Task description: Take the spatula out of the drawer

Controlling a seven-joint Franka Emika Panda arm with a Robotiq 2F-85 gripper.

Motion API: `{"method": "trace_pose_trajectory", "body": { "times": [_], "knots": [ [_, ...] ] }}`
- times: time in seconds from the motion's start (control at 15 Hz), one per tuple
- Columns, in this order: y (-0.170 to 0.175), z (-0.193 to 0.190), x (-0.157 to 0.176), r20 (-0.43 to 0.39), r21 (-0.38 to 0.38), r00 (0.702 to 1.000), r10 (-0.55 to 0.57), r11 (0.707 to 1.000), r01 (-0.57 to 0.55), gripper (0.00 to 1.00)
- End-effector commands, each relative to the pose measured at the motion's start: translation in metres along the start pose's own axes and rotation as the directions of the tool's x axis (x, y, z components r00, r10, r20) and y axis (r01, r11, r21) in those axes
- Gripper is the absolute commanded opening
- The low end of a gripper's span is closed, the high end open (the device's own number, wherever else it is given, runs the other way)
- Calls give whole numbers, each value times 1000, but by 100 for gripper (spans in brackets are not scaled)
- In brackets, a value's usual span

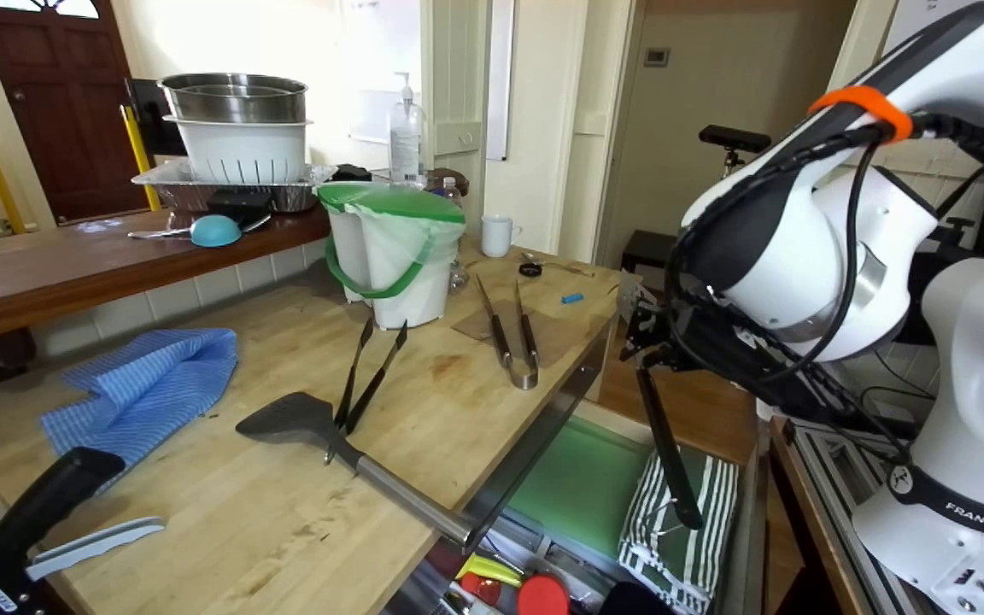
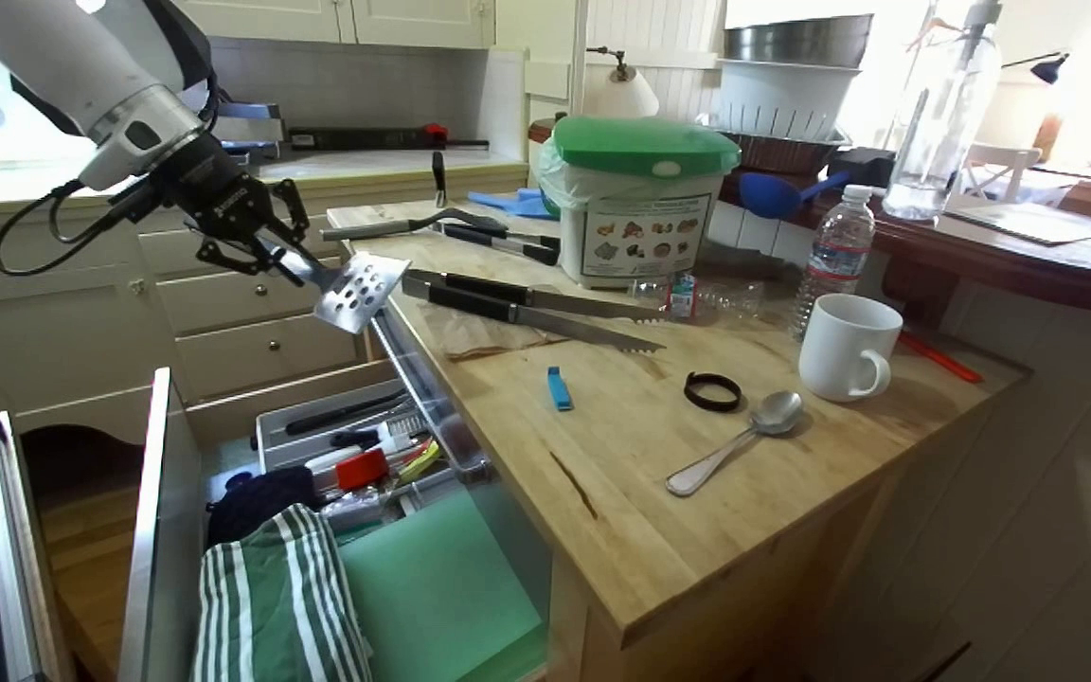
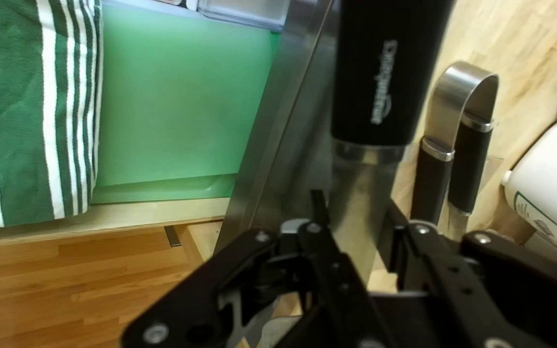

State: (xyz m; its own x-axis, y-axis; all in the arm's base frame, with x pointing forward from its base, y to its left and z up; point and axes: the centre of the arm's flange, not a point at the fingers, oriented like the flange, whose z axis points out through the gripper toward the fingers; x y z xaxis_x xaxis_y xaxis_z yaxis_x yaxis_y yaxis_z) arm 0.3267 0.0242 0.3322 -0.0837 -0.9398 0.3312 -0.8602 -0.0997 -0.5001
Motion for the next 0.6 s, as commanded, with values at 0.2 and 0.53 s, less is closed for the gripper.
{"method": "trace_pose_trajectory", "body": {
  "times": [0.2,0.53],
  "knots": [
    [-16,-15,8,36,11,998,42,999,-43,28],
    [-61,-37,14,-21,46,986,166,985,-165,7]
  ]
}}
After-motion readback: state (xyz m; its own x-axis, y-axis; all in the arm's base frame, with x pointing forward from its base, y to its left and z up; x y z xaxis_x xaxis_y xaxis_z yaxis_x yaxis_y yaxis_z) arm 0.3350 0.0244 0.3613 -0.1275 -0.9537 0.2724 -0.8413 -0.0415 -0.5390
